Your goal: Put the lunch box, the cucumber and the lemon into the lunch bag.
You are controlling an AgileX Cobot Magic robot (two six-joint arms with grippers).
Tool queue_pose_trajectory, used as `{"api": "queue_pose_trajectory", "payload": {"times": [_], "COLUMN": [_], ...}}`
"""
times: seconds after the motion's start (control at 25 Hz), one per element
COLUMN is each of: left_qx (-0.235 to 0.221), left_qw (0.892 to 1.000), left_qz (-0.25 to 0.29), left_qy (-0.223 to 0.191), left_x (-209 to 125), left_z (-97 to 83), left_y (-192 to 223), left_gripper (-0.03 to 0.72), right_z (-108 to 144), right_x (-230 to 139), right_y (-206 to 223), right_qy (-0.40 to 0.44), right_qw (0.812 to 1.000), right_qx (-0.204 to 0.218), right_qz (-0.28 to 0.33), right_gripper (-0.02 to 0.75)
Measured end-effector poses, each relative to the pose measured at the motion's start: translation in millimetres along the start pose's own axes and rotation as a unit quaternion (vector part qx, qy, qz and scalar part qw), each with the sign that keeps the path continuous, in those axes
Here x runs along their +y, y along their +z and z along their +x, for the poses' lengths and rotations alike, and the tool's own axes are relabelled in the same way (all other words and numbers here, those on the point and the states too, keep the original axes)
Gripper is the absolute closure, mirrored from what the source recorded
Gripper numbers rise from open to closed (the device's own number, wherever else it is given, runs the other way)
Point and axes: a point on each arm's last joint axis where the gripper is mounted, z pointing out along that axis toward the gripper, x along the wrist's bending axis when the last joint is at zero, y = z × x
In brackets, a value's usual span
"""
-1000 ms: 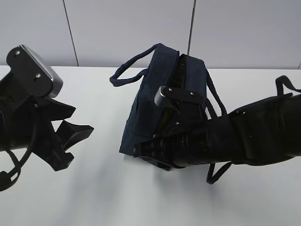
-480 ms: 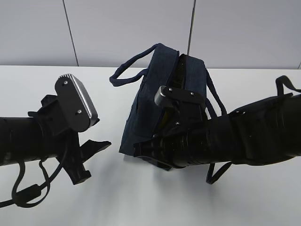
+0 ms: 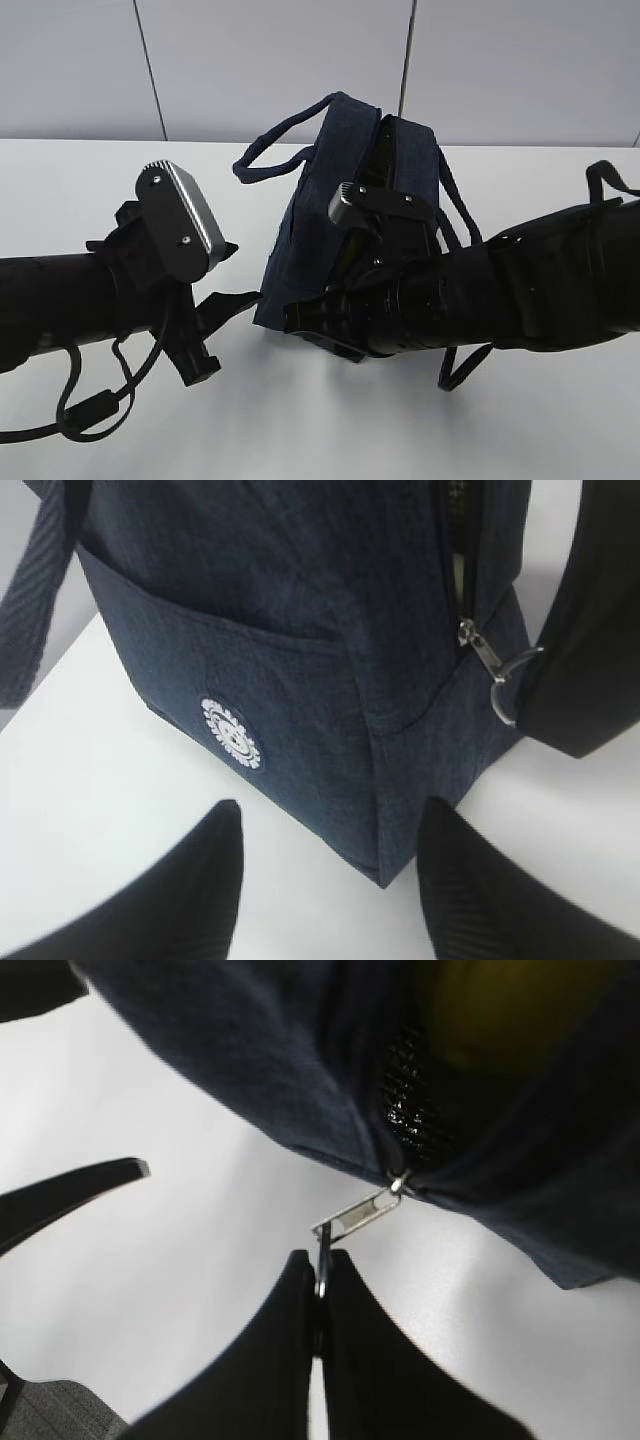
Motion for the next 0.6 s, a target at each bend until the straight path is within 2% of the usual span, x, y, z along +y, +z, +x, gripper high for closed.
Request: {"api": "queue_pose_trajectory", "payload": {"times": [0.28,0.6], "left_qx": [-0.003,-0.024], "left_qw": [1.000,0.999], "left_qz": [-0.015,-0.022], "left_qy": [-0.007,0.004], "left_x": [-4,-18], "left_z": [-3.5,-14.2], "left_y": [9,26], "left_gripper": [0.309,0.314], "right_z": [0,0], "right_x": [0,0], "right_y": [0,0], "right_qy": [0.000,0.000], "right_qw": [1.000,1.000], "right_qx": [0.000,0.000], "right_qz": [0.000,0.000], "right_gripper": [0.738,0.738]}}
